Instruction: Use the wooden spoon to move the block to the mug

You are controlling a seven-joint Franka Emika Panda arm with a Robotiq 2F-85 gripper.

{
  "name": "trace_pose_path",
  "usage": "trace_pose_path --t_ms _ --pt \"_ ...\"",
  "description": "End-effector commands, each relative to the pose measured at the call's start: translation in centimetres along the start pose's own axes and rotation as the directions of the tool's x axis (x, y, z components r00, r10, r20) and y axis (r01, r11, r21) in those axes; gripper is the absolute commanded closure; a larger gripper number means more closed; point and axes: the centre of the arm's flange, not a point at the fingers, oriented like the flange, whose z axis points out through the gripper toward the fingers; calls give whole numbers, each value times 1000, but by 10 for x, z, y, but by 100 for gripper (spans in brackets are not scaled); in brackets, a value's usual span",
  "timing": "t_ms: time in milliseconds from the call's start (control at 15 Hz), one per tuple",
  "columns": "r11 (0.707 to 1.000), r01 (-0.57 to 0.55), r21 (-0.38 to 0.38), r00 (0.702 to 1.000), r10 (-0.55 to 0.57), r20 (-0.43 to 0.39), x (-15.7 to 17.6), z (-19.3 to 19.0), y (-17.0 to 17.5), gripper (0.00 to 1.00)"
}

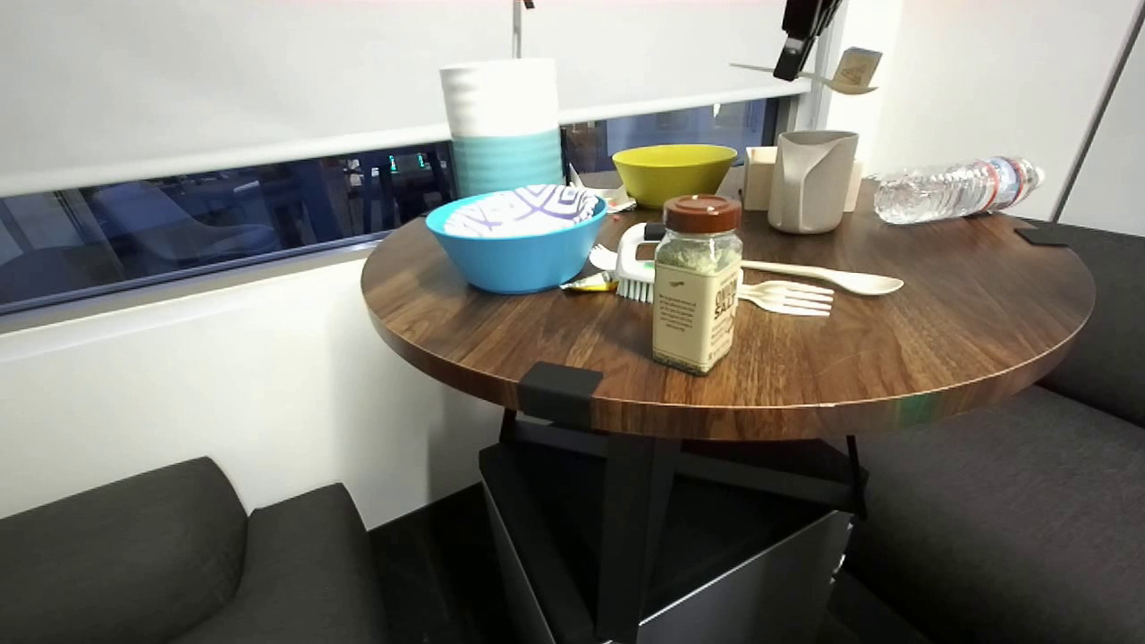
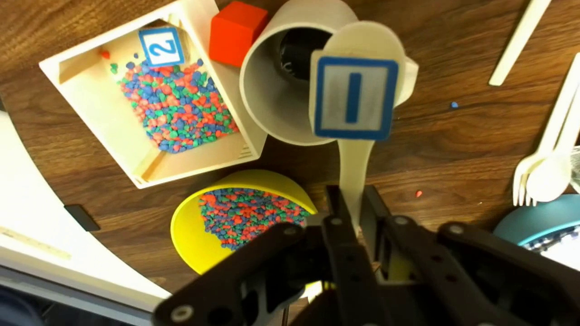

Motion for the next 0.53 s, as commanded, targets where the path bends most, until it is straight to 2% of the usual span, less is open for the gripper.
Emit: trace_pose_path --t_ms 0,467 --pt "1000 21 20 998 -20 -66 2 5 10 97" --pt "992 26 121 983 -4 -181 -8 16 11 97"
